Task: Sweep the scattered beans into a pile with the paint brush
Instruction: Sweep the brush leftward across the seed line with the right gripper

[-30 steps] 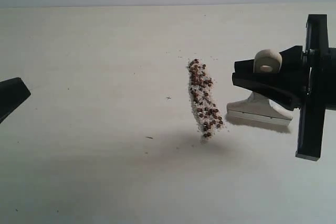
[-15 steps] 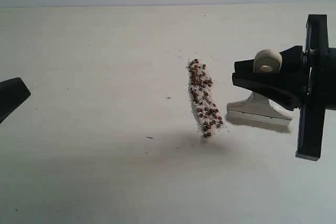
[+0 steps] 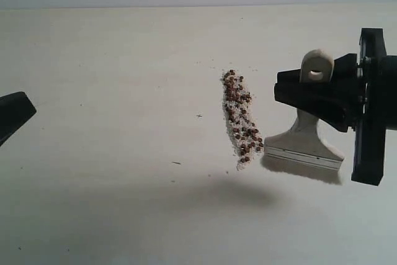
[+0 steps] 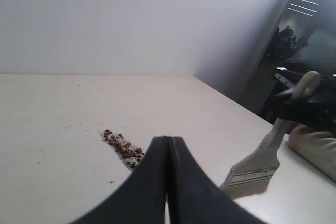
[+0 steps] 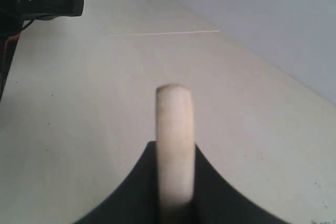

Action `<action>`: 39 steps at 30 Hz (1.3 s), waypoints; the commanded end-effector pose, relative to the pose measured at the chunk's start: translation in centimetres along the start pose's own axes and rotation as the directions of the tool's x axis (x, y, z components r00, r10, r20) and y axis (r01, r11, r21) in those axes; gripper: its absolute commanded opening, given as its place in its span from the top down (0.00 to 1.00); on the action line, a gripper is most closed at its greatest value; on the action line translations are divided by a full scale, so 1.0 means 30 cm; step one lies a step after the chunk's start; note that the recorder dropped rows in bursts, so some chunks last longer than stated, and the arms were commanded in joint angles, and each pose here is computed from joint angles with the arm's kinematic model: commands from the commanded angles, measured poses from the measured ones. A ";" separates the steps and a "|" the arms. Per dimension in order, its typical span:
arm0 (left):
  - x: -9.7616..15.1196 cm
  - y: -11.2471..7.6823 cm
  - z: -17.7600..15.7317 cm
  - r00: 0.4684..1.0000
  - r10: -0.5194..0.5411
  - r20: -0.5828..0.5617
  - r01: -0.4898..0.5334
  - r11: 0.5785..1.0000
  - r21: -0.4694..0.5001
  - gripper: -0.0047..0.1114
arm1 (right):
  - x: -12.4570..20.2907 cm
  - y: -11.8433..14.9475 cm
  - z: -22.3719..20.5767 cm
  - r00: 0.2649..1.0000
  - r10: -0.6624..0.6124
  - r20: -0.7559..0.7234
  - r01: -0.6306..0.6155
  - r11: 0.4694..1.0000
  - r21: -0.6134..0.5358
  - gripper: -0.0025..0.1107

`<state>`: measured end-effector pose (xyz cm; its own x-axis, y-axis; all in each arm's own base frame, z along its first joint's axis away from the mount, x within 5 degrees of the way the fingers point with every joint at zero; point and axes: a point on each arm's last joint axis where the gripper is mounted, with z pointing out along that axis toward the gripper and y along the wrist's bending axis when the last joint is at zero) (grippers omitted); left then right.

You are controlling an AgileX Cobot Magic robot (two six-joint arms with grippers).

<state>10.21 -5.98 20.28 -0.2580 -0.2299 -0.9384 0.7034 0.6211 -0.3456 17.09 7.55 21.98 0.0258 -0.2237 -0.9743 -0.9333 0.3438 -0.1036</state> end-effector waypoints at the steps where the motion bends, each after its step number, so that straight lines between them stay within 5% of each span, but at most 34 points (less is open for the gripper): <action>1: 0.001 -0.004 -0.002 1.000 -0.008 0.008 0.008 1.000 0.004 0.96 | -0.020 -0.009 -0.004 0.997 0.058 0.047 -0.059 0.998 0.029 0.98; 8: 0.001 -0.004 -0.002 1.000 -0.008 0.008 0.008 1.000 0.004 0.96 | -0.027 -0.018 -0.005 0.992 0.107 0.073 -0.111 0.992 0.052 0.98; 15: 0.001 -0.004 -0.002 1.000 -0.008 0.008 0.008 1.000 0.004 0.96 | -0.037 -0.063 0.006 0.997 0.022 0.074 -0.026 0.998 0.063 0.98; 28: 0.001 -0.004 -0.002 1.000 -0.008 0.008 0.008 1.000 0.004 0.96 | 0.027 -0.118 0.195 0.993 0.118 -0.010 -0.118 0.974 -0.191 0.98; 39: 0.001 -0.004 -0.002 1.000 -0.008 0.008 0.008 1.000 0.004 0.96 | 0.123 -0.171 0.250 0.983 0.162 -0.088 -0.179 0.952 -0.250 0.98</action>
<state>10.20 -5.98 20.27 -0.2585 -0.2285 -0.9386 0.7041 0.6207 -0.3451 24.01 11.63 17.87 -0.1593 -0.2419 -0.9571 -0.9803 0.1534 0.1243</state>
